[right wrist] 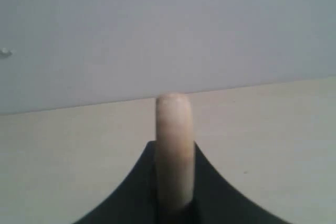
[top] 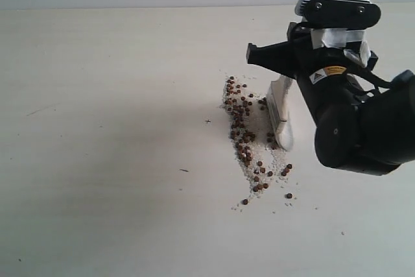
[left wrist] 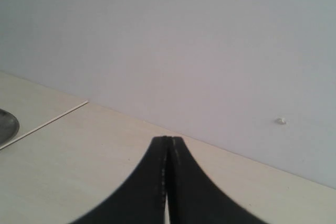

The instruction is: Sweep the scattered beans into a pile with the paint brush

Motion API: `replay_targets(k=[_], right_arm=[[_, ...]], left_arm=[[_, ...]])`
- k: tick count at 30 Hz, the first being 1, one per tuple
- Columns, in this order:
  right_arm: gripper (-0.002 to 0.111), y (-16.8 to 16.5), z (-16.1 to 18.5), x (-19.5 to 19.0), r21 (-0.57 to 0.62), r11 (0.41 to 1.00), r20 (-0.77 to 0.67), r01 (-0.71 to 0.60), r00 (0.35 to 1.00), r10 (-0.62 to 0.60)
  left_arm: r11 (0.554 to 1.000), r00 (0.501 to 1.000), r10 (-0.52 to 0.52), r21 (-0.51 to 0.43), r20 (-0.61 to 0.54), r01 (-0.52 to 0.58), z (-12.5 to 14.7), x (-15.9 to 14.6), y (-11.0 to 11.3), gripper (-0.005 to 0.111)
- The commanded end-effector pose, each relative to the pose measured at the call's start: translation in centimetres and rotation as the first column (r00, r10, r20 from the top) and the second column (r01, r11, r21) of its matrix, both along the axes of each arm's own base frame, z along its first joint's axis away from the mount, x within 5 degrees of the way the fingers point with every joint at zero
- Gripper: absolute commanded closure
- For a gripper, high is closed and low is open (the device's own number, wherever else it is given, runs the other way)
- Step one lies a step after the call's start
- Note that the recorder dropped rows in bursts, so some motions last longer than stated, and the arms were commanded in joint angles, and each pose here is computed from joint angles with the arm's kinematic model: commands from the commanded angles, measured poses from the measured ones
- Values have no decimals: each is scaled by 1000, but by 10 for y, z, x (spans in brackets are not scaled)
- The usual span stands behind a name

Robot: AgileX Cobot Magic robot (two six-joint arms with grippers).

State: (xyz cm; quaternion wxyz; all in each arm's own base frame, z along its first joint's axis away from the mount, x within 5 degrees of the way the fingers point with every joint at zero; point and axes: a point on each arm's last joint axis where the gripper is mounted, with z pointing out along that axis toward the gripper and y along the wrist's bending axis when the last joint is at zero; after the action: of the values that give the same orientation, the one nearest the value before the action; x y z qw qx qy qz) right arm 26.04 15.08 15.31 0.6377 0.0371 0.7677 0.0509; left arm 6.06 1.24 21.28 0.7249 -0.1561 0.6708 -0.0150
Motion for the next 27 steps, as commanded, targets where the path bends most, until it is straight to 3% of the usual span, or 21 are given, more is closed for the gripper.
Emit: replay_targets(k=[1,10,21,25,27], right_arm=[[108,12,-7,9,47,998,-55,-41,998,43],[108,12,3,9,-5,998,-23,-55,998,55],[108,2,61,-1,-119,991,99,-61,992,73],[108,-25,78,5,-265,963,147,53,989,-14],[108,-42,76,13,-268,958,130,105,989,-72]], left_arm=[[1000,1000,-3,4,5,3,0,0,0,107],[1000,1000,-3,4,5,3,0,0,0,107],[1000,1000,-3,4,5,3,0,0,0,107],[1000,1000,-3,4,5,3,0,0,0,107],[1000,1000,-3,4,5,3,0,0,0,107]])
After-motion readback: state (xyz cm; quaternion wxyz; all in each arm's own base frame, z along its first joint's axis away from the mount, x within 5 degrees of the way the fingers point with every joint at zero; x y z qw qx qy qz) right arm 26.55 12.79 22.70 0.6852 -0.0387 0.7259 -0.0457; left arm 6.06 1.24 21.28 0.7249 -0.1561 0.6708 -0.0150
